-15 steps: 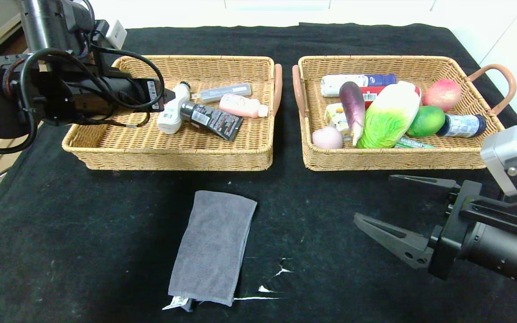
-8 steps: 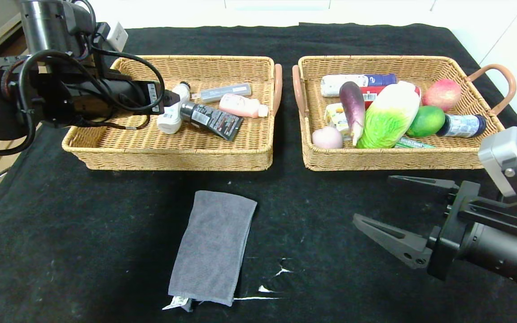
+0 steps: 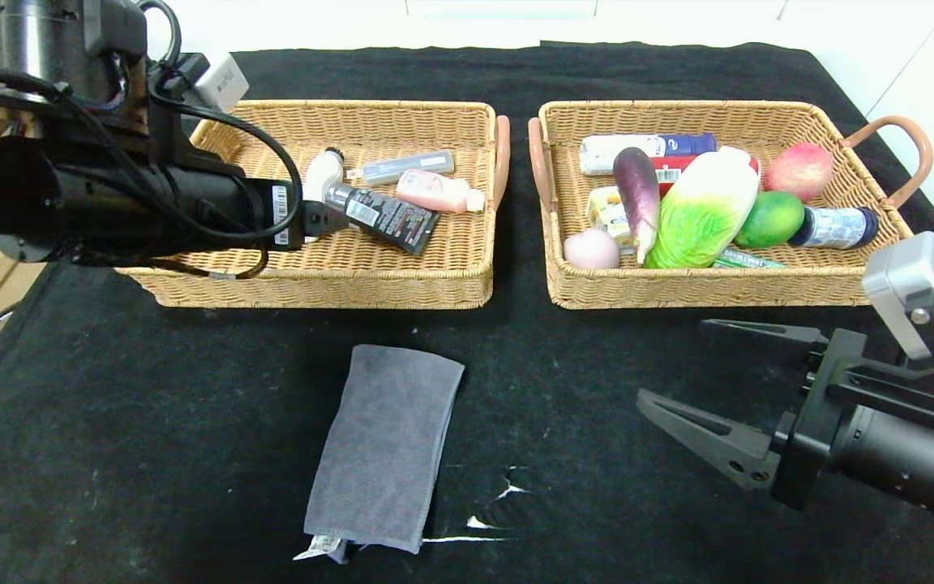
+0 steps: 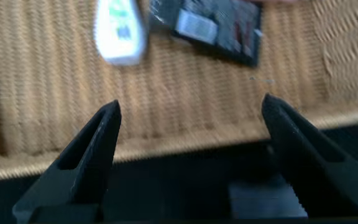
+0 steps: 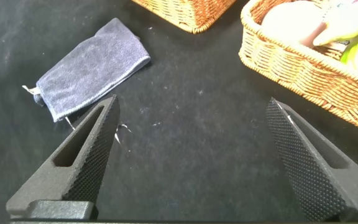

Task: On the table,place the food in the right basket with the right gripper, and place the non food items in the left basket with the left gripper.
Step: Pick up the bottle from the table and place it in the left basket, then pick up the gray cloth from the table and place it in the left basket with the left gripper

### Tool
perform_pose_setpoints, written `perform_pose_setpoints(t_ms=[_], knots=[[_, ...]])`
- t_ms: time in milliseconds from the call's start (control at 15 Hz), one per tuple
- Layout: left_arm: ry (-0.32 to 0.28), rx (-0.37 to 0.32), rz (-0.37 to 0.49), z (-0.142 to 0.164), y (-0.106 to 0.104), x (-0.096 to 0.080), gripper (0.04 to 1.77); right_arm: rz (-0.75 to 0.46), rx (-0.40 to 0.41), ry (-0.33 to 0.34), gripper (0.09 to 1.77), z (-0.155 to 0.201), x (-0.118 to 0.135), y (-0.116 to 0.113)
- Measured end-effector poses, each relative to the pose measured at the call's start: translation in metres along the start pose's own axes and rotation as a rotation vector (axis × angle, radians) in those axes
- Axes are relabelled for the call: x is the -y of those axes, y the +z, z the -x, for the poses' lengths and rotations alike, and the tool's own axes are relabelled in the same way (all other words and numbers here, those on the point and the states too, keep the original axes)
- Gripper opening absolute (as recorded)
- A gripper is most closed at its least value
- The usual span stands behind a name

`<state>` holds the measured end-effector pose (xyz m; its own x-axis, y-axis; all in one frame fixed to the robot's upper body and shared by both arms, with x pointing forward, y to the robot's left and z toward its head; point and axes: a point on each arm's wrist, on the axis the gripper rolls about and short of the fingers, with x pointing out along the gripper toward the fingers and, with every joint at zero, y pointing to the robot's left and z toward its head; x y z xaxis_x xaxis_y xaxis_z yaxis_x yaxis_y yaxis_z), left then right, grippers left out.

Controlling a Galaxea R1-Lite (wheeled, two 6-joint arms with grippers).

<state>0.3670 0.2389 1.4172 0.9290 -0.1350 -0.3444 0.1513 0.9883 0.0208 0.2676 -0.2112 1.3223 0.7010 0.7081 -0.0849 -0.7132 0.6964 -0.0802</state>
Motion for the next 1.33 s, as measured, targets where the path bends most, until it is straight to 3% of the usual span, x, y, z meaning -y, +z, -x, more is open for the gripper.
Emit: perform_pose_setpoints(t_ms=[200, 467, 933, 1333], knots=[[-0.05, -0.113, -0.039, 0.027, -0.015, 0.023, 1.67, 0.0, -0.001, 0.003, 1.71, 0.0, -0.001, 0.0], [-0.123, -0.196, -0.042, 0.041, -0.038, 0.046, 1.69, 0.0, 0.0, 0.005, 1.71, 0.0, -0.001, 0.0], [-0.141, -0.331, -0.084, 0.031, -0.078, 0.058, 1.7, 0.001, 0.002, 0.002, 1.71, 0.0, -0.001, 0.0], [-0.132, -0.405, -0.109, 0.016, -0.096, 0.064, 1.71, 0.002, 0.001, 0.003, 1.71, 0.0, -0.001, 0.0]])
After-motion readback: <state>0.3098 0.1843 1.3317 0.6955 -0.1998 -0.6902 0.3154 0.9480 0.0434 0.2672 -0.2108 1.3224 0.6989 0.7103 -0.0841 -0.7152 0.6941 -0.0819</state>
